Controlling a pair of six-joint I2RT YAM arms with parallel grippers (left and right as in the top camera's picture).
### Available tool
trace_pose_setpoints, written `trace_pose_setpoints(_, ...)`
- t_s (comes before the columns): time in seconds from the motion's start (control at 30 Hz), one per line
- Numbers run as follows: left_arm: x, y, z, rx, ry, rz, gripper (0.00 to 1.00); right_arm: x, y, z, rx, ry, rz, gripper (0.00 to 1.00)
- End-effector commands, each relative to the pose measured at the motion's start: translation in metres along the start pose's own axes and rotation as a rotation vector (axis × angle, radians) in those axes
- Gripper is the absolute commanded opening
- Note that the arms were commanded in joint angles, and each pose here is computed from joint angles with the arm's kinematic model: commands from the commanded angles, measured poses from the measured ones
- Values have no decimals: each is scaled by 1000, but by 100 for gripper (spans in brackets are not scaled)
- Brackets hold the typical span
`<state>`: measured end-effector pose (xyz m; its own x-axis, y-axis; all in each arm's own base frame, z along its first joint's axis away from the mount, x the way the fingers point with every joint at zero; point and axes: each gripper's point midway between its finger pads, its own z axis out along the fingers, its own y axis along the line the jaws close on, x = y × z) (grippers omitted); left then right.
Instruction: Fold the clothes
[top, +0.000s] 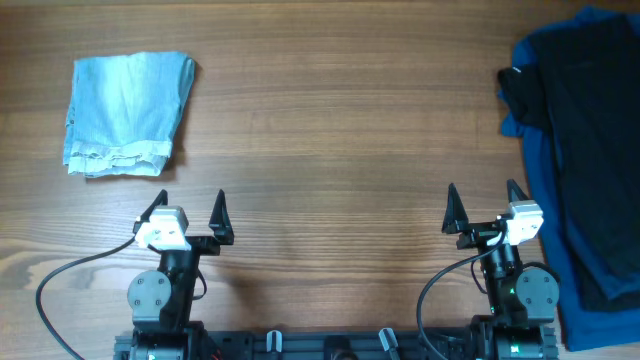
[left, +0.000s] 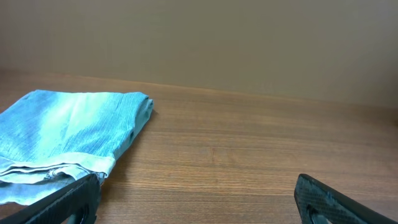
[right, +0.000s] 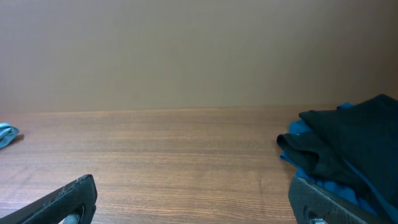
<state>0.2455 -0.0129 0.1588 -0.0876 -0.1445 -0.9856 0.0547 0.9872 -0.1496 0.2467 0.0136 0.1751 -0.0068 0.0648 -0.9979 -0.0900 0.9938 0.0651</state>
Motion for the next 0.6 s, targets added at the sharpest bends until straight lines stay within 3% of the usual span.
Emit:
trace_pose_setpoints(0.0,2,2,0,-13,-1,23,100,-1,1,0,-10,-4,-9,100)
trace_pose_setpoints(0.3,2,2,0,-13,-1,23,100,-1,1,0,-10,-3,170,100)
trace_pose_setpoints(0.57,2,2,0,-13,-1,23,100,-1,1,0,-11,-3,203,100)
